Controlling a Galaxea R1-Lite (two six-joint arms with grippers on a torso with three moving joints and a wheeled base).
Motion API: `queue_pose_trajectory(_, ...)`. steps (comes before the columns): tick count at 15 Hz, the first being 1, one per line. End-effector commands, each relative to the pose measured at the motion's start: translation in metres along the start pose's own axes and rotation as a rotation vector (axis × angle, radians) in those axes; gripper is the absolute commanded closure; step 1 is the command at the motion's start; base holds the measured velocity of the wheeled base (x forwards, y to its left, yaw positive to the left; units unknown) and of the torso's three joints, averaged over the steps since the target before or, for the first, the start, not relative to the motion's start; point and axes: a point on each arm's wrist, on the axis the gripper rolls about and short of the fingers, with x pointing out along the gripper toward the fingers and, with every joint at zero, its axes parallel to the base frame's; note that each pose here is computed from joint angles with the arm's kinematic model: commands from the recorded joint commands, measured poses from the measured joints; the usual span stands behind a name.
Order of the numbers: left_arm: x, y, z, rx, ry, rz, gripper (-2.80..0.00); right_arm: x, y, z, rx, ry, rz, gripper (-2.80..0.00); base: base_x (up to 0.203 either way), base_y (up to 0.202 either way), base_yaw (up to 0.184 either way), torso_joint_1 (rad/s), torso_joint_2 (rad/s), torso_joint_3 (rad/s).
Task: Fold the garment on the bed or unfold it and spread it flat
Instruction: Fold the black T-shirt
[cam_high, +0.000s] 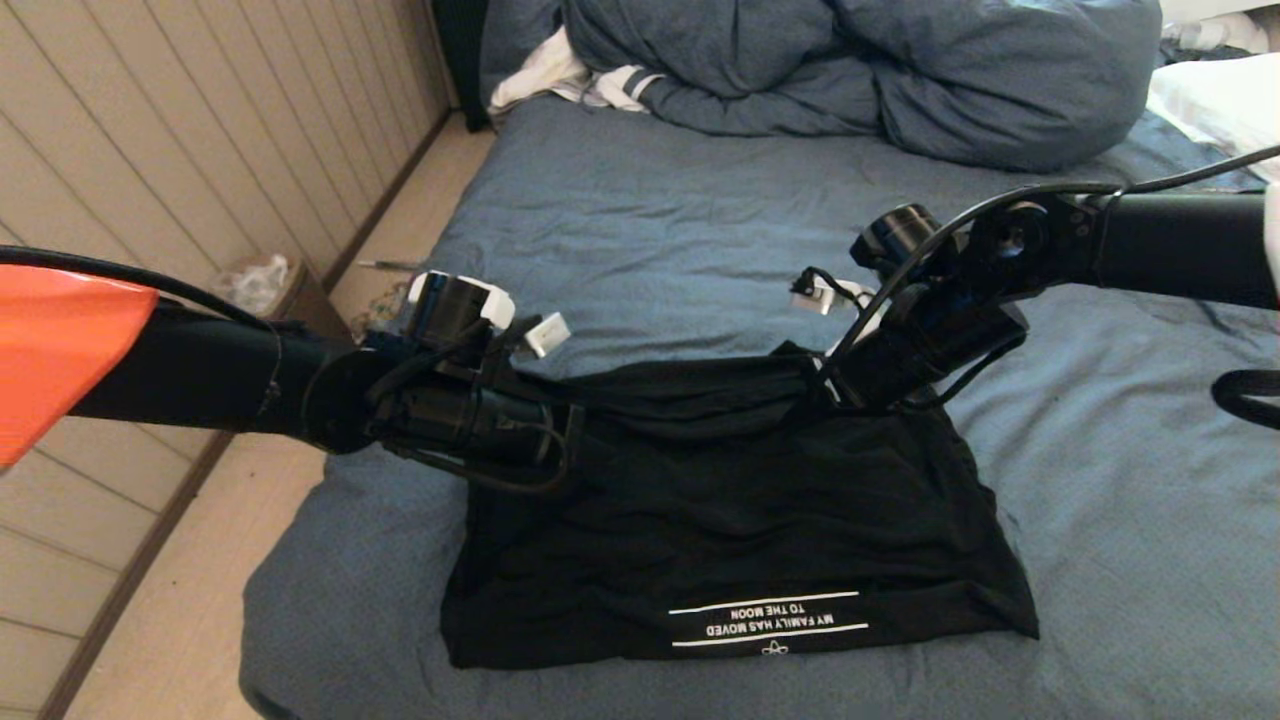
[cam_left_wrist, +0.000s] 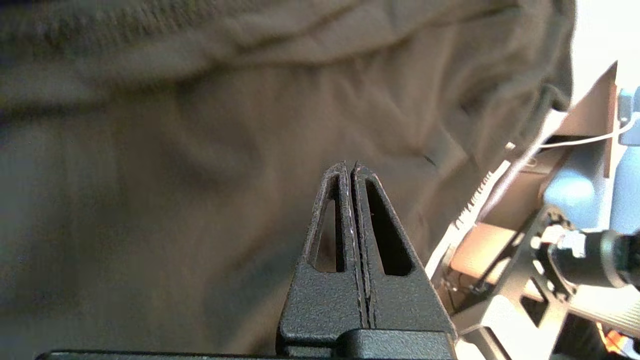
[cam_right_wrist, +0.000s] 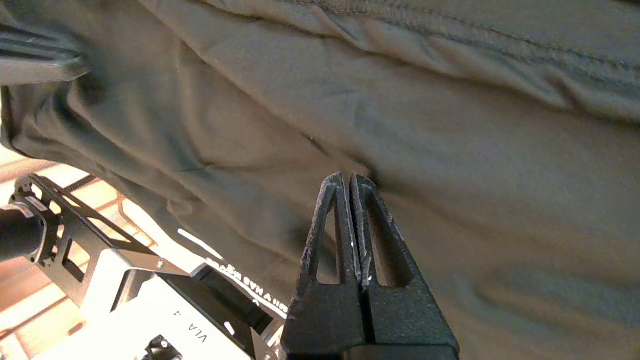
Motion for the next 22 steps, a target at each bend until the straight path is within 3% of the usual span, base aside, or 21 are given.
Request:
queue_pose_trajectory(1, 0.017, 0.01, -0.001, -0.012, 0.022, 0.0, 0.0, 0.015, 0.007, 0.0, -0.015, 0.031, 0.02, 0.0, 0.0, 0.0, 0.0, 0.0, 0.0, 0.0)
queue_pose_trajectory(7, 0.05, 0.028, 0.024, 0.009, -0.045, 0.08, 0.0, 0.037, 0.013, 0.007, -0.063, 0.008, 0.032, 0.0, 0.0, 0.0, 0.0, 0.0, 0.0, 0.0)
queue_pose_trajectory(10, 0.054, 0.029, 0.033, 0.002, -0.074, 0.085, 0.0, 0.047, 0.008, 0.01, -0.069, -0.007, -0.001, 0.0, 0.0, 0.0, 0.0, 0.0, 0.0, 0.0)
queue_pose_trajectory(12, 0.051, 0.028, 0.041, -0.02, -0.118, 0.135, 0.0, 0.055, 0.005, 0.013, -0.079, -0.026, -0.054, 0.0, 0.0, 0.0, 0.0, 0.0, 0.0, 0.0)
queue_pose_trajectory(15, 0.028, 0.012, 0.058, -0.038, -0.202, 0.151, 0.0, 0.062, 0.008, 0.023, -0.085, -0.118, -0.139, 0.0, 0.0, 0.0, 0.0, 0.0, 0.0, 0.0)
queue_pose_trajectory(17, 0.009, 0.0, 0.067, -0.023, -0.248, 0.147, 0.0, 0.066, 0.007, 0.034, -0.061, -0.232, -0.203, 0.0, 0.0, 0.0, 0.0, 0.0, 0.0, 0.0)
queue_pose_trajectory(19, 0.004, 0.006, 0.068, -0.032, -0.255, 0.161, 0.0, 0.069, 0.002, 0.04, -0.041, -0.293, -0.251, 0.0, 0.0, 0.0, 0.0, 0.0, 0.0, 0.0)
queue_pose_trajectory(22, 0.005, 0.023, 0.064, -0.062, -0.243, 0.184, 0.0, 0.07, -0.003, 0.042, -0.034, -0.311, -0.268, 0.0, 0.0, 0.0, 0.0, 0.0, 0.0, 0.0)
